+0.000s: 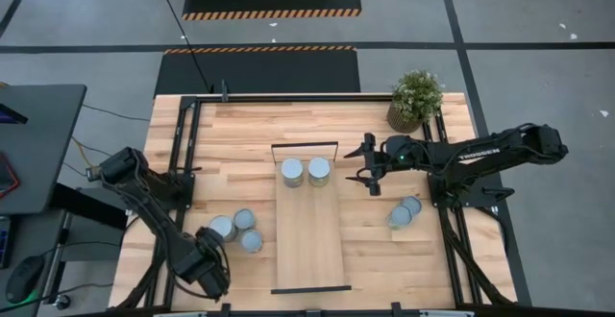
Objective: Pick and place cans onto a shelf
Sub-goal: Put the large canned oranges on the shelf
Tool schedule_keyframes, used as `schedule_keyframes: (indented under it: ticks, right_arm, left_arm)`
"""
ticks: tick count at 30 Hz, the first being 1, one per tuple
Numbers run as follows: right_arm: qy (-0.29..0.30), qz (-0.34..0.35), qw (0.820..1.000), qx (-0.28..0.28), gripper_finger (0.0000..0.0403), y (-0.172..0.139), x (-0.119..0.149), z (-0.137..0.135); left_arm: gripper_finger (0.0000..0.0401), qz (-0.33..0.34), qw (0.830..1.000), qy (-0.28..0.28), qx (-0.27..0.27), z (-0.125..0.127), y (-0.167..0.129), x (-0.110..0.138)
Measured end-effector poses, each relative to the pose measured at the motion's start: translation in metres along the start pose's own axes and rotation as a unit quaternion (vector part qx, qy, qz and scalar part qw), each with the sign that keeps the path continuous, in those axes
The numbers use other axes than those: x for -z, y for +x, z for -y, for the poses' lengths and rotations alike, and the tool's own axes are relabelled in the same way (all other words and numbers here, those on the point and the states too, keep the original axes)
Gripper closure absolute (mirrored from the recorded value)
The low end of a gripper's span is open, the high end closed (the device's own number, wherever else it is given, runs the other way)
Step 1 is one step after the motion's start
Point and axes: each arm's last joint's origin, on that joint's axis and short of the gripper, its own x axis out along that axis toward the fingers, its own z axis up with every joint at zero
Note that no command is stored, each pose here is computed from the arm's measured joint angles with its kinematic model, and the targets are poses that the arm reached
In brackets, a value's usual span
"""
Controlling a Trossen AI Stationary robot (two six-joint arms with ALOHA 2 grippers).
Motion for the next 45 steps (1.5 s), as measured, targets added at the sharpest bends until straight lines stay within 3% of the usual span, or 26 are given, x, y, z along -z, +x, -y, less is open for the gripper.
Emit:
schedule_keyframes:
  ticks: [6, 15, 26, 39, 45]
  right_arm:
    - [0.000, 0.001, 1.000, -0.002, 0.0089, 0.000, 0.000, 0.000]
    - [0.000, 0.001, 1.000, -0.002, 0.0089, 0.000, 0.000, 0.000]
    - [0.000, 0.001, 1.000, -0.002, 0.0089, 0.000, 0.000, 0.000]
    - [0.000, 0.001, 1.000, -0.002, 0.0089, 0.000, 0.000, 0.000]
    - [0.000, 0.001, 1.000, -0.002, 0.0089, 0.000, 0.000, 0.000]
  left_arm:
    - [0.0001, 0.017, 1.000, 0.010, -0.006, -0.003, 0.015, -0.006]
    - [0.0001, 0.088, 0.996, 0.007, 0.018, -0.001, 0.015, -0.010]
    - [0.0003, 0.083, 0.993, -0.084, 0.021, -0.002, 0.015, -0.010]
    - [0.0086, 0.090, 0.992, -0.086, 0.015, -0.003, 0.014, -0.012]
    - [0.0101, 0.098, 0.992, -0.082, 0.017, -0.004, 0.015, -0.011]
